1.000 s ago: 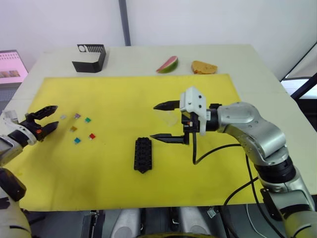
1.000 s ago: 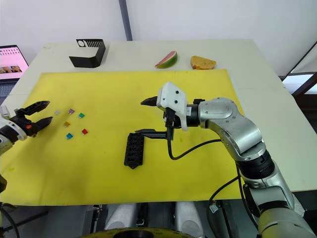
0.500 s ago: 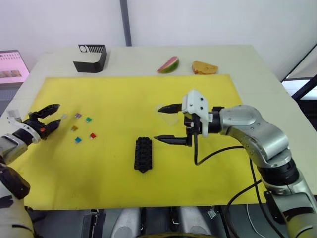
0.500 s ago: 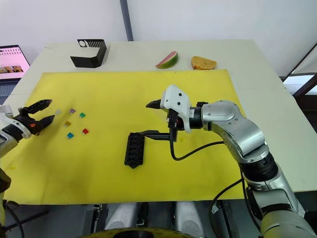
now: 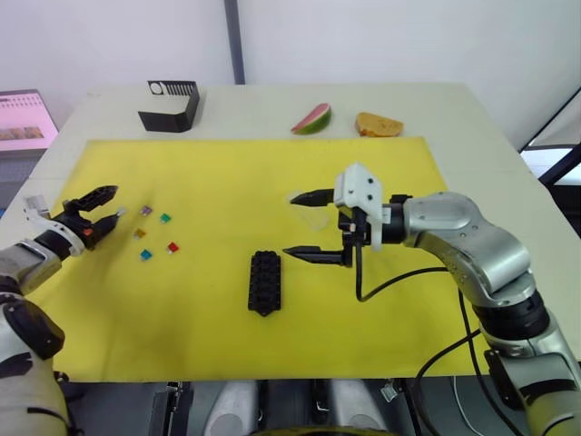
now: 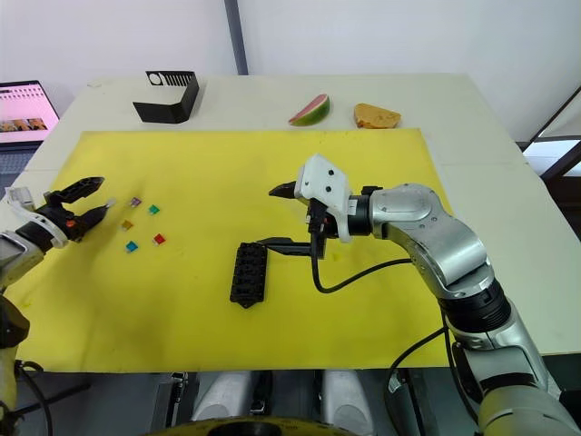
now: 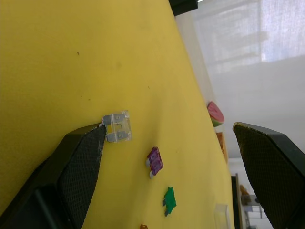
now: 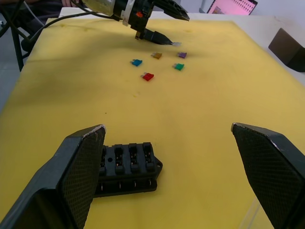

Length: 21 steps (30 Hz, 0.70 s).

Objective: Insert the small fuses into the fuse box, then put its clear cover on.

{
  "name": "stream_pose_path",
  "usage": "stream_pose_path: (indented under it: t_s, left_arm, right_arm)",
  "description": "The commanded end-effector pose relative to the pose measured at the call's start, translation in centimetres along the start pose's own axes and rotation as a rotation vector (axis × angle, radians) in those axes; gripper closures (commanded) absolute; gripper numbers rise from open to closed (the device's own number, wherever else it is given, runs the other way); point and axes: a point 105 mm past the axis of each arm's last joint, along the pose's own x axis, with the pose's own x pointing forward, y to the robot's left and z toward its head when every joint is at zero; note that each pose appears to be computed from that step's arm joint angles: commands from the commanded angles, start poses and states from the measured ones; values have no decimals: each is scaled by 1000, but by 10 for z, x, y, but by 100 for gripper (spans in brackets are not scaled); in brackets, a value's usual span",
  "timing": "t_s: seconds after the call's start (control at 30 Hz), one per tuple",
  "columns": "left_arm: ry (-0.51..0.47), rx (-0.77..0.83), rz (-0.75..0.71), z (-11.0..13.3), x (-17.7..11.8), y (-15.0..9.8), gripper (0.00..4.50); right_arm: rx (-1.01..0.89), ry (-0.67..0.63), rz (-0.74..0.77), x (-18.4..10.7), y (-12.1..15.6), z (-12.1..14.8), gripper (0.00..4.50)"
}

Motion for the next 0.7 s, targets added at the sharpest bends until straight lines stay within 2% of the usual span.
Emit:
stream_pose_path:
  t_s: [0.03, 0.17, 0.2, 0.27, 0.47, 0.6, 0.7]
  left_arm:
    - [-9, 0, -8, 0, 3, -2, 3]
    - [-18, 29, 3, -1, 5, 2, 3]
    - [-21, 44, 8, -1, 6, 3, 54]
    - [-31, 30, 30, 0, 5, 7, 127]
    - [-82, 38, 66, 6, 3, 13, 127]
    - [-82, 34, 70, 5, 4, 14, 127]
    - [-97, 46, 90, 6, 4, 17, 221]
  right_arm:
    - [-65, -33, -22, -6, -2, 15, 0]
    - [-68, -32, -22, -6, -3, 16, 0]
    - [-68, -32, -22, -6, -3, 16, 0]
    - [-68, -29, -22, -7, -3, 16, 0]
    - [-62, -25, -22, -7, -3, 15, 0]
    - [-60, -25, -24, -8, -3, 15, 0]
    - [-60, -27, -28, -8, -5, 15, 0]
